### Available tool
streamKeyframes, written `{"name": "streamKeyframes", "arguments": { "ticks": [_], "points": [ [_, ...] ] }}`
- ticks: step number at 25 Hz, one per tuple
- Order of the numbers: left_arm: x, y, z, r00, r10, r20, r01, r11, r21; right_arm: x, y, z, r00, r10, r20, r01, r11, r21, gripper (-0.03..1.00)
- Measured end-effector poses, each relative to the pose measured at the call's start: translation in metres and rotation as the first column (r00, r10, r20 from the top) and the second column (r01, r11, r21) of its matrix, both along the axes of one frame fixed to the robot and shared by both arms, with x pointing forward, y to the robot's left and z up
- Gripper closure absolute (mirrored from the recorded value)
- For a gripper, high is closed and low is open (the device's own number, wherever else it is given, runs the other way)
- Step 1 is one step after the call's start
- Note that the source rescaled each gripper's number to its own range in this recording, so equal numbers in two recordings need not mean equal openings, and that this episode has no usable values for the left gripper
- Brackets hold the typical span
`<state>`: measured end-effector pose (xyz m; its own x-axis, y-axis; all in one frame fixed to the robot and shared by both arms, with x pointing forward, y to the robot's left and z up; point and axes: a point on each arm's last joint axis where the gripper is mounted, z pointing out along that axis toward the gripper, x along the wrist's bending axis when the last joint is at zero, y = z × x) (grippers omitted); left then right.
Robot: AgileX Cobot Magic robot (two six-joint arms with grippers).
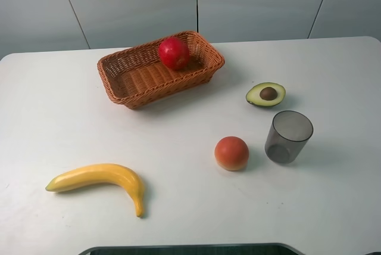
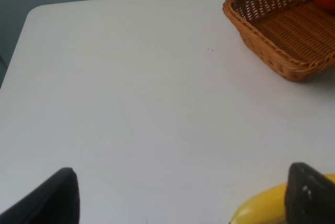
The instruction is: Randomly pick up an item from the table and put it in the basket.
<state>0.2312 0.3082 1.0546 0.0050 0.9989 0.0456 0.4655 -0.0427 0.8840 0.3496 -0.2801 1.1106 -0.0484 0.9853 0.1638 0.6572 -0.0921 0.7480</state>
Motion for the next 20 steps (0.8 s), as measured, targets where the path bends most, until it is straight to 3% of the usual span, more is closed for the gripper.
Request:
{"name": "streamKeyframes", "arguments": {
  "ticks": [9, 20],
  "points": [
    [0.0, 0.0, 0.0, 1.0, 0.0, -0.001, 0.0, 1.0, 0.0, -0.072, -0.009, -0.02, 0.996, 0.057, 0.071, -0.053, 0.997, -0.053, -0.03],
    [0.0, 0.0, 0.0, 1.0, 0.0, -0.001, 0.0, 1.0, 0.0, -0.12, -0.014, -0.057, 0.97, 0.124, 0.208, -0.098, 0.986, -0.132, -0.03]
  ]
}}
